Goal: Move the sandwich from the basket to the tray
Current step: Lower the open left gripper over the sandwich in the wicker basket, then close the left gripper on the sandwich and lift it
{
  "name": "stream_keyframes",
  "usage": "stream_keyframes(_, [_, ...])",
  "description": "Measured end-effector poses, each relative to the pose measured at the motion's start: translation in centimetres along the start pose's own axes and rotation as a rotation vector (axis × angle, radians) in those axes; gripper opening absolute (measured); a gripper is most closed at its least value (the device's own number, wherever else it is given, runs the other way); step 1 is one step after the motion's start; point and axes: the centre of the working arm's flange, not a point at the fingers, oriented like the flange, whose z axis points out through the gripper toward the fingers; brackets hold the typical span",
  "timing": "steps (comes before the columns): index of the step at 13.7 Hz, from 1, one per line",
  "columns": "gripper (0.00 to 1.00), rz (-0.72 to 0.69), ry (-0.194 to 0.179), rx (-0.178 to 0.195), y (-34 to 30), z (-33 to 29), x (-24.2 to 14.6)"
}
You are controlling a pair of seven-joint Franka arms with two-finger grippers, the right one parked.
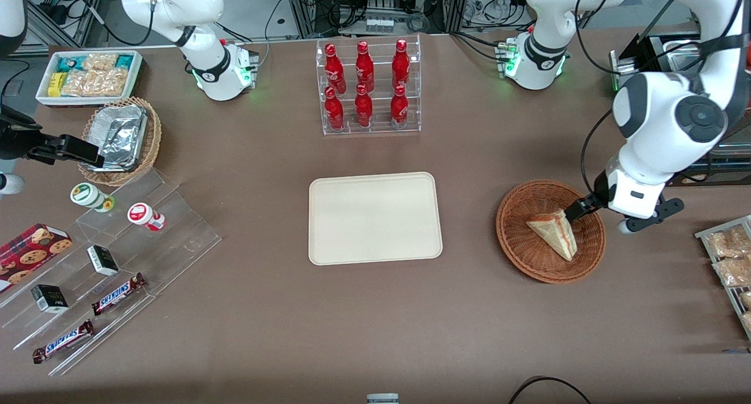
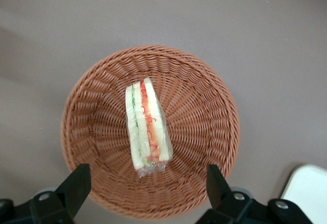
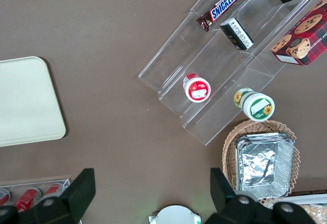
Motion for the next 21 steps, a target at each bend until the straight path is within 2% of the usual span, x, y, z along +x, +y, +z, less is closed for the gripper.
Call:
stream_keyframes(5, [1.00, -0.100, -0.006, 0.001, -0.5, 4.4, -0.8])
stream_keyframes(10, [1.00, -0.112, -0.037, 0.020, -0.6, 8.0, -0.9])
stream_keyframes(18, [1.00, -0.113, -0.057, 0.031, -0.7, 11.1, -1.1])
stream_keyframes(20, [0.93, -0.113, -0.050, 0.025, -0.6, 11.6, -1.0])
stream_keyframes(21, [0.85, -0.112, -0.046, 0.021, -0.5, 11.7, -1.0])
